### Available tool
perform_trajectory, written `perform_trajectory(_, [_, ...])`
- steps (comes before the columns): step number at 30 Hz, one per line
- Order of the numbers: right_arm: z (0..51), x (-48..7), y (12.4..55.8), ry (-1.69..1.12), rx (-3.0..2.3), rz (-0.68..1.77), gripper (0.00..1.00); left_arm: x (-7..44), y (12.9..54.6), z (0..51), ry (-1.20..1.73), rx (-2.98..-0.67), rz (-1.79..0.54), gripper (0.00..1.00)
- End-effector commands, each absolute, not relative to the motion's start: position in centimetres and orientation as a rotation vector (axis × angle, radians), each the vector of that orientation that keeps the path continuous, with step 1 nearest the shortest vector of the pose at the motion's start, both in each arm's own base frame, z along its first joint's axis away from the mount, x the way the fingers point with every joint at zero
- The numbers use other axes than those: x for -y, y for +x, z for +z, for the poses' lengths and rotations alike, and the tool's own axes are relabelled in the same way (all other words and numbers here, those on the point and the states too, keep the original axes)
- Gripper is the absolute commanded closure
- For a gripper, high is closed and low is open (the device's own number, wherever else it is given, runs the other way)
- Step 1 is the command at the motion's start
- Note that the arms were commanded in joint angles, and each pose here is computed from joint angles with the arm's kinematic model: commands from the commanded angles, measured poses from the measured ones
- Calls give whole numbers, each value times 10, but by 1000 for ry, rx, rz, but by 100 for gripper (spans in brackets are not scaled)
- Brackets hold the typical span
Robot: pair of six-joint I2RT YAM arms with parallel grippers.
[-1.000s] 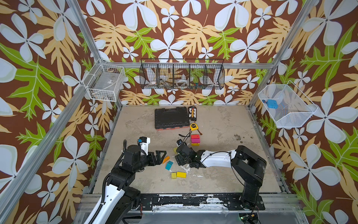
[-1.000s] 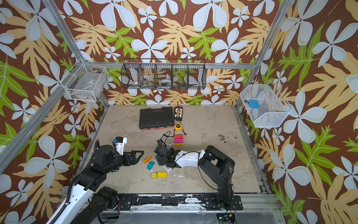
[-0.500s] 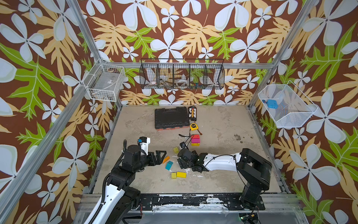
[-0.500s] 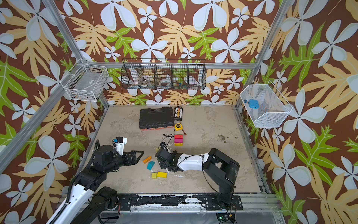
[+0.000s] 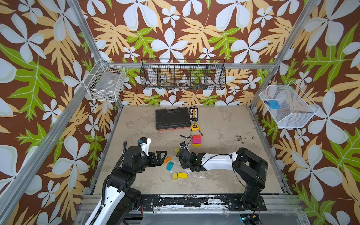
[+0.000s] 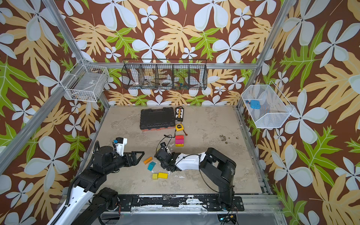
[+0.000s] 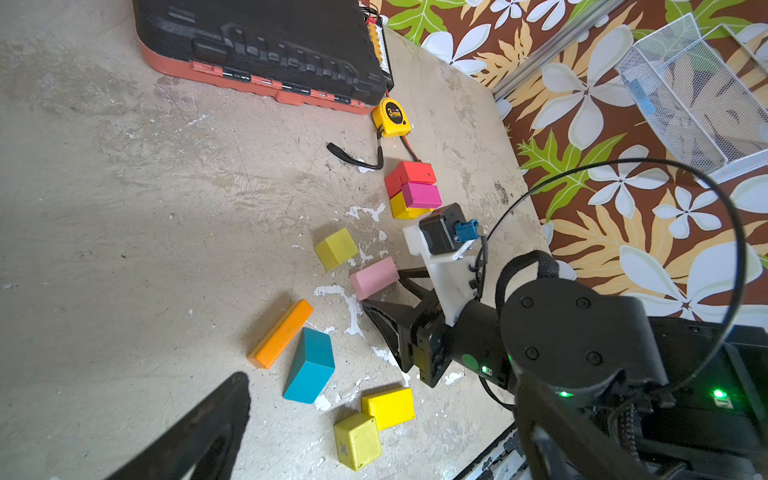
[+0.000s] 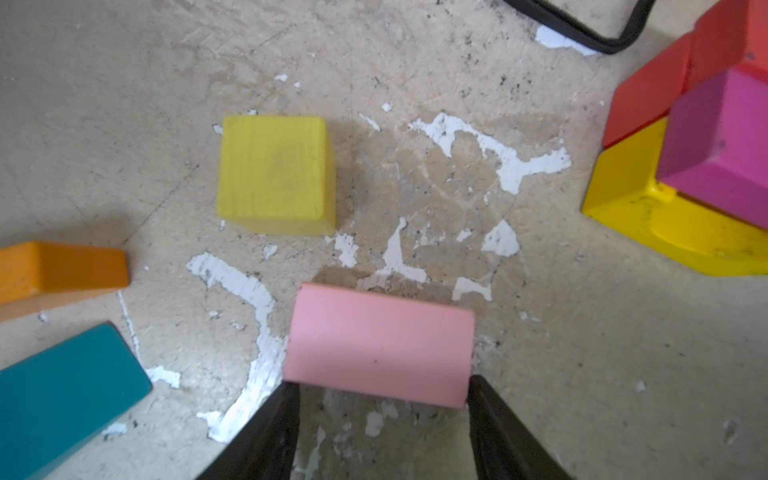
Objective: Build the wood block tower
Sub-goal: 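Lower the open right gripper around the pink block and close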
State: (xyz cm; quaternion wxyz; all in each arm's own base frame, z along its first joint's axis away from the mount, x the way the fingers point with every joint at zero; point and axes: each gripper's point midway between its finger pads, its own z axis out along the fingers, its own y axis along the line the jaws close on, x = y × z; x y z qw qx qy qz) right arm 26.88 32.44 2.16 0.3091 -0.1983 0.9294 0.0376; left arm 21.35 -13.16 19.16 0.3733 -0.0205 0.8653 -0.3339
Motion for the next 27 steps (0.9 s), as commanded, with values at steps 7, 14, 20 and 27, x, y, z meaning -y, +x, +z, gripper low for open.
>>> perform_trajectory(7, [14,-319,265,-549,-2481,75,31,131,217,196,-51,-2192,-852,0])
perform_trajectory(14, [-1,-302,284,-458,-2539,73,36,132,216,196,-49,-2191,-853,0])
perform_trajectory(20, [-4,-293,291,-434,-2552,60,36,133,216,195,-44,-2198,-856,0])
perform_trajectory(27, [-2,-290,291,-441,-2553,38,42,132,217,194,-49,-2200,-854,0])
